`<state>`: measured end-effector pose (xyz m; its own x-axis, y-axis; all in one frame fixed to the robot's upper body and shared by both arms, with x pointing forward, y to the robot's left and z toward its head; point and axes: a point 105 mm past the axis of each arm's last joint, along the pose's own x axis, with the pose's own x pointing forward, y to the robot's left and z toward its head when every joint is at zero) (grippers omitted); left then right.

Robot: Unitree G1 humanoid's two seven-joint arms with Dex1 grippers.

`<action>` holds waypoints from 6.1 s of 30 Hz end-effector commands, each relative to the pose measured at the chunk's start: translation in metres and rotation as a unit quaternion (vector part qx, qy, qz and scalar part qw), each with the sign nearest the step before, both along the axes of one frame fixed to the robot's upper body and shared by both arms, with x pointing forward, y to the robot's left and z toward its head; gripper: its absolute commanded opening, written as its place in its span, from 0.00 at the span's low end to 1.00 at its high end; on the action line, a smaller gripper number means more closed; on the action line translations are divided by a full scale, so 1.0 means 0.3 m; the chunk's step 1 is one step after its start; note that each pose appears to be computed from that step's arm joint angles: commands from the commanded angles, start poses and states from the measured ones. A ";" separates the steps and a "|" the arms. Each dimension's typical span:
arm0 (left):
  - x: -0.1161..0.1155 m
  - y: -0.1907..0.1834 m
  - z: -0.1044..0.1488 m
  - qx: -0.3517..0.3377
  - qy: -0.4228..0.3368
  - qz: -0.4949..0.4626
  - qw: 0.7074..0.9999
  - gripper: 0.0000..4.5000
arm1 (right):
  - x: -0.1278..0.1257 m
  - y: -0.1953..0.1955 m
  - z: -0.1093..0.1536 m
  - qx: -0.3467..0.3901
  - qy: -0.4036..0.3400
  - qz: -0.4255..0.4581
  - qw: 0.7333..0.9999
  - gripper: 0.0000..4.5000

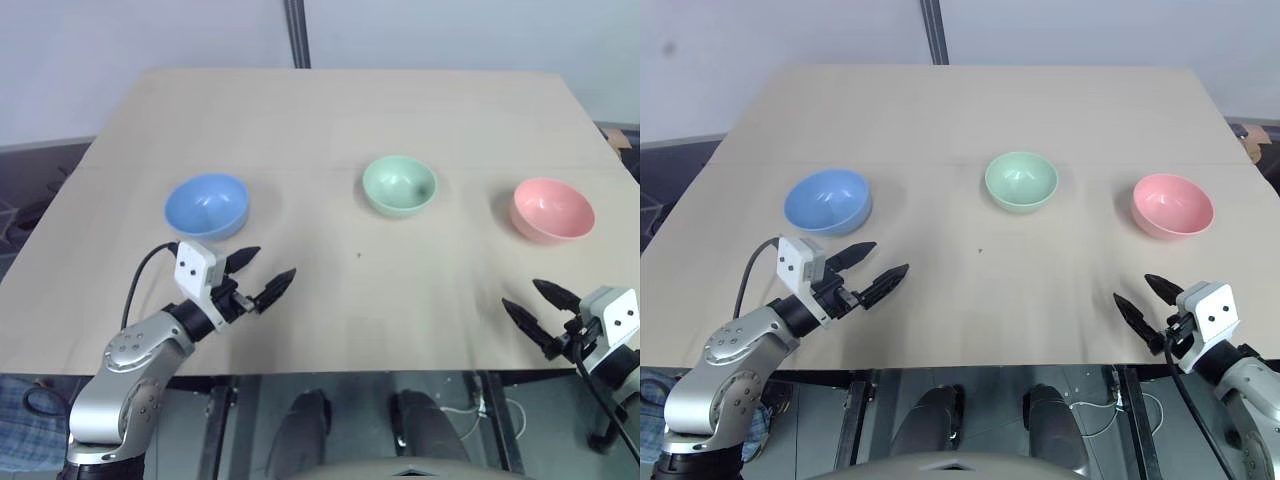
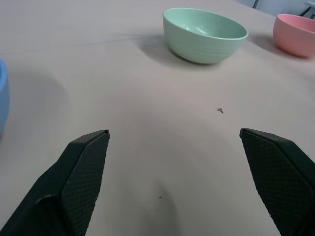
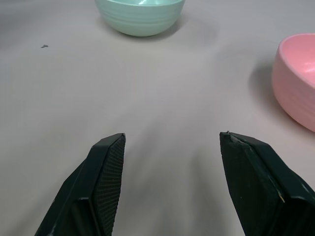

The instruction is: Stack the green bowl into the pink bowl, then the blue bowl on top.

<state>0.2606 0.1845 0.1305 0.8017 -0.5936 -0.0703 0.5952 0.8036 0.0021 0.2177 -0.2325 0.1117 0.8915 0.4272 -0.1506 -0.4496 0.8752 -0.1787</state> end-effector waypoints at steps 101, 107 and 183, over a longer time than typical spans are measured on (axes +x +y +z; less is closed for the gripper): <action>-0.090 0.007 0.183 -0.007 -0.023 -0.213 0.977 1.00 | 0.478 0.502 0.397 -0.171 -0.001 0.261 0.950 0.85; -0.066 0.038 0.200 -0.010 -0.047 -0.165 0.985 1.00 | 0.575 0.548 0.358 -0.180 0.009 0.233 0.956 0.85; 0.065 0.017 0.300 -0.072 -0.136 -0.201 0.968 1.00 | 0.171 0.609 0.496 -0.104 -0.044 0.382 0.917 0.87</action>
<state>0.2806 0.1874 0.2098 0.4713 -0.8599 0.1963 0.8699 0.4899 0.0576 0.2701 -0.0391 0.2469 0.3206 0.8971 -0.3039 -0.9101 0.2027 -0.3616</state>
